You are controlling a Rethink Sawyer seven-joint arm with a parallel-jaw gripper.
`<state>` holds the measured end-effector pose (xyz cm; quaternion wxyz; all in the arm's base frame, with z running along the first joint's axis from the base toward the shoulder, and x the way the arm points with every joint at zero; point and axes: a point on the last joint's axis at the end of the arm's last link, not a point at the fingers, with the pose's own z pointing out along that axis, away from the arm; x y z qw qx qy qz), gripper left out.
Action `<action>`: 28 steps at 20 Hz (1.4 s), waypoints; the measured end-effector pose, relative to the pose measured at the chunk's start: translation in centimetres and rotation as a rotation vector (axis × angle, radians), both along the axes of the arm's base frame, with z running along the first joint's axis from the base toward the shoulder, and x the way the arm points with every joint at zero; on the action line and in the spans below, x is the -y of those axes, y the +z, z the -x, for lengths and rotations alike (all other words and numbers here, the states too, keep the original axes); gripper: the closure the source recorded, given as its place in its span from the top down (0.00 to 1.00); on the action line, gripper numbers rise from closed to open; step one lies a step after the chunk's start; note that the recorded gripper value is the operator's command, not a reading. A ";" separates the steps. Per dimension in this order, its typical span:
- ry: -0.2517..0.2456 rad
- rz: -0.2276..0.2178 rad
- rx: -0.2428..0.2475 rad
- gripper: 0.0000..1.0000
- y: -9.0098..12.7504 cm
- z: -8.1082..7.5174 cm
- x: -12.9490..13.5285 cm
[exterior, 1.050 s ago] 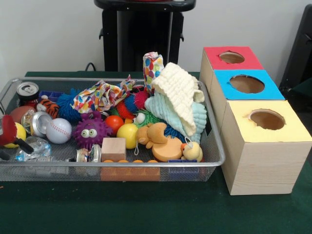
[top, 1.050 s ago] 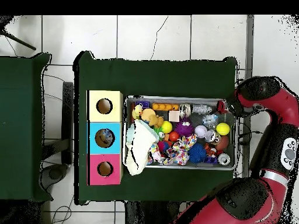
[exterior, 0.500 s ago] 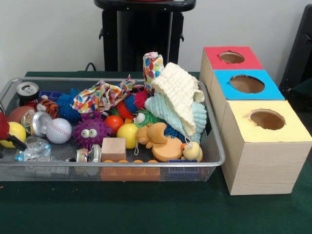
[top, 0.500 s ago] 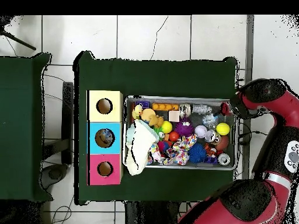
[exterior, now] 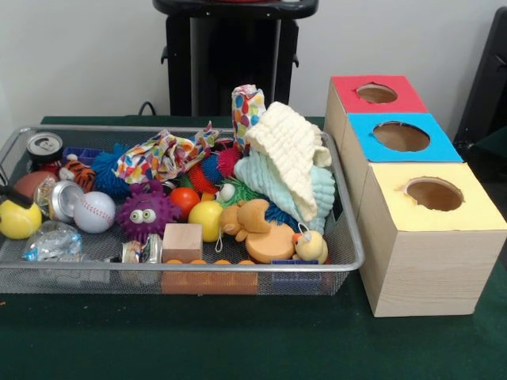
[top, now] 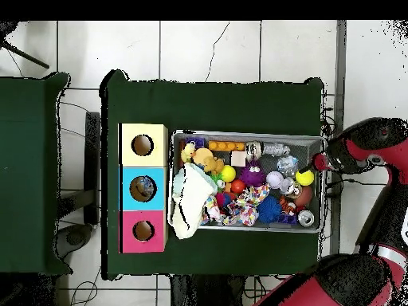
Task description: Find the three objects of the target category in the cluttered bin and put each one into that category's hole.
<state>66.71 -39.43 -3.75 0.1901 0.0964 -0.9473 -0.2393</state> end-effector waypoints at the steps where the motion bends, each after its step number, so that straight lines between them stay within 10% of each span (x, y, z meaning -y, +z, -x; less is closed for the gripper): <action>1: 0.005 -0.016 -0.008 1.00 0.1 0.3 0.2; 18: -0.028 -0.268 -0.068 1.00 1.4 11.2 3.8; 28: -0.036 -0.267 0.003 1.00 0.2 11.8 2.3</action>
